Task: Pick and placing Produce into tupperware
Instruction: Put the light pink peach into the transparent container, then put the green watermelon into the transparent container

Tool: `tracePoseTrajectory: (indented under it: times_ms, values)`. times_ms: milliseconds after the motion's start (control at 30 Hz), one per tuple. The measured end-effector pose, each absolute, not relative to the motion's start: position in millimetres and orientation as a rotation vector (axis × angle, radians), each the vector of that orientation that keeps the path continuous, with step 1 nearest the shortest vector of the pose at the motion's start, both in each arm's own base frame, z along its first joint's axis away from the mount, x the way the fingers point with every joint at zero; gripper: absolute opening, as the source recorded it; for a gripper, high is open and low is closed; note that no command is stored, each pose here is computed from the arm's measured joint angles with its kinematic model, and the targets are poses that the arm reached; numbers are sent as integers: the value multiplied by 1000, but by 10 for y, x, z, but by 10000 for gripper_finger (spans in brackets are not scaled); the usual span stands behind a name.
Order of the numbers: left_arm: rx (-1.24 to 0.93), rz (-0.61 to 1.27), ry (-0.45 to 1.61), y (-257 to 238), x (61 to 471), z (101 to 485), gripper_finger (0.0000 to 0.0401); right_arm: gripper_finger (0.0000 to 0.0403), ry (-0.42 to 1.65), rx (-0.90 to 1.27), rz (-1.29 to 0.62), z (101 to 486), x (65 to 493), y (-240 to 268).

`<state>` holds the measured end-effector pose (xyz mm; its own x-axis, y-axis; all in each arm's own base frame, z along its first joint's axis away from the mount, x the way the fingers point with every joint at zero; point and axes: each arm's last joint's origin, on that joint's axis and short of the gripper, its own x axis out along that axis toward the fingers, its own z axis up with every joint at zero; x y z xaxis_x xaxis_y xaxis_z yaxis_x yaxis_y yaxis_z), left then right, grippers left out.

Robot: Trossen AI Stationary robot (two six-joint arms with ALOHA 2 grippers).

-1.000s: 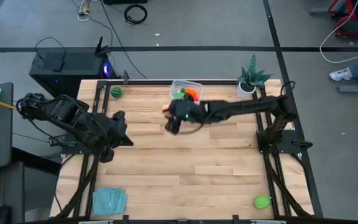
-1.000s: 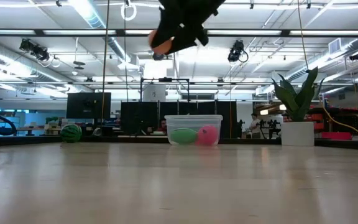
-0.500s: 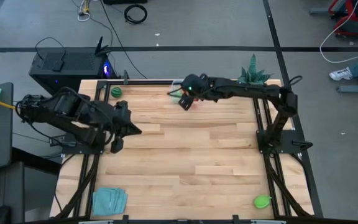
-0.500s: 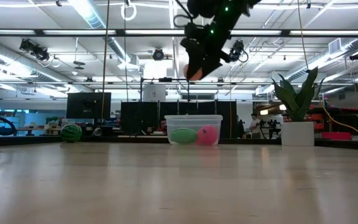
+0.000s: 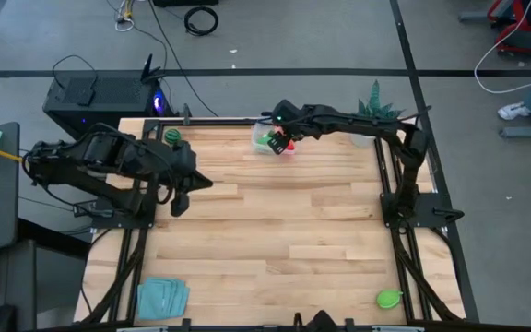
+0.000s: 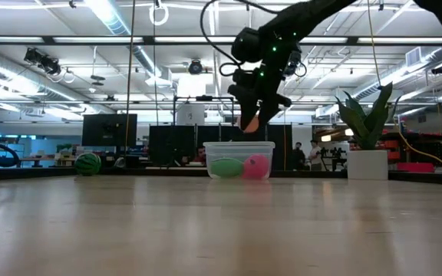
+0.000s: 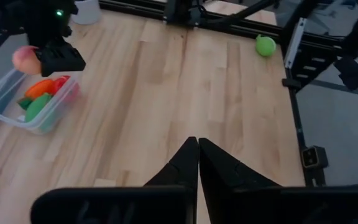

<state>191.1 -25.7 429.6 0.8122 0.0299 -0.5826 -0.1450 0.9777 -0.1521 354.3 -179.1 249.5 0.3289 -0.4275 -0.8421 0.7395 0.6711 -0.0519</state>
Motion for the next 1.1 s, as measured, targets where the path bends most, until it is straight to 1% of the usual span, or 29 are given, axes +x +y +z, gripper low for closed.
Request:
tracePoseTrajectory:
  times_ms: [133, 233, 400, 500, 700, 933, 1100]
  values:
    - [-195, 129, 612, -211, 1917, 4296, 12, 247, 971, 467, -818, 2418, 3511, -1879]
    - [-198, 141, 611, -189, 1919, 4295, 5, 247, 997, 478, -812, 2360, 3506, -1912]
    - [-199, 144, 611, -182, 1919, 4295, 19, 250, 1033, 479, -794, 2269, 3519, -1934]
    - [-198, 143, 611, -183, 1919, 4295, 21, 258, 1020, 510, -817, 2269, 3515, -1941]
    - [-198, 143, 611, -183, 1919, 4295, 5, 279, 1001, 551, -853, 2269, 3515, -1939]
    - [-200, 144, 612, -183, 1919, 4294, 21, 306, 1000, 554, -858, 2269, 3513, -1940]
    - [-229, 185, 602, -174, 1919, 4296, 6, 311, 972, 571, -833, 2439, 3446, -1896]
